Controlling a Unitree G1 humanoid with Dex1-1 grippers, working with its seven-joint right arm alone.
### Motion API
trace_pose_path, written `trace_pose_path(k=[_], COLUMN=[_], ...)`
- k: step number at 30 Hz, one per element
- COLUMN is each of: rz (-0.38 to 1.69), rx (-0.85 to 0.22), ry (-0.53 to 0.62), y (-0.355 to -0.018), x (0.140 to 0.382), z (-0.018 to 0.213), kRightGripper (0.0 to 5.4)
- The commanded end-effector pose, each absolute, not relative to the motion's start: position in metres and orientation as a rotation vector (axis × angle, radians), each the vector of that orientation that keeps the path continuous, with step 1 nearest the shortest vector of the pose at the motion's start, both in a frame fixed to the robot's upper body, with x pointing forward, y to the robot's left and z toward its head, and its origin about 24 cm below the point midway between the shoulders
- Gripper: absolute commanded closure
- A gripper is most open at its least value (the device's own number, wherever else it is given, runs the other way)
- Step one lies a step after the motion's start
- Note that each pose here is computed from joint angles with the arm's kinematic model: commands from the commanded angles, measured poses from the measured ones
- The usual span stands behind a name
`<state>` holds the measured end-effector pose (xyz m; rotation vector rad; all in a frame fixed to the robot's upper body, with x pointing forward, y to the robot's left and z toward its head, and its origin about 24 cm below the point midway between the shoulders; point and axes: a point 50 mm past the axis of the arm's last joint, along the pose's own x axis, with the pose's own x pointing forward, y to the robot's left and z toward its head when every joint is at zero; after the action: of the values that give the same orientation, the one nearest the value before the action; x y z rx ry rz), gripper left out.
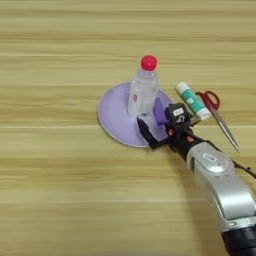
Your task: Move the objects on the table
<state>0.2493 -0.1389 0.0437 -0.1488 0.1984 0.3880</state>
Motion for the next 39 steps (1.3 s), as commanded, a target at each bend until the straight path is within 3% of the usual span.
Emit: trace_pose_path(k=[1,39], rz=[0.388,0.438], rx=[-0.19,-0.25], ry=[0.051,-0.003], y=[-0.135,-0.116], x=[0.258,0.295], z=[0.075,0.091], kRightGripper=[0.02,0.02])
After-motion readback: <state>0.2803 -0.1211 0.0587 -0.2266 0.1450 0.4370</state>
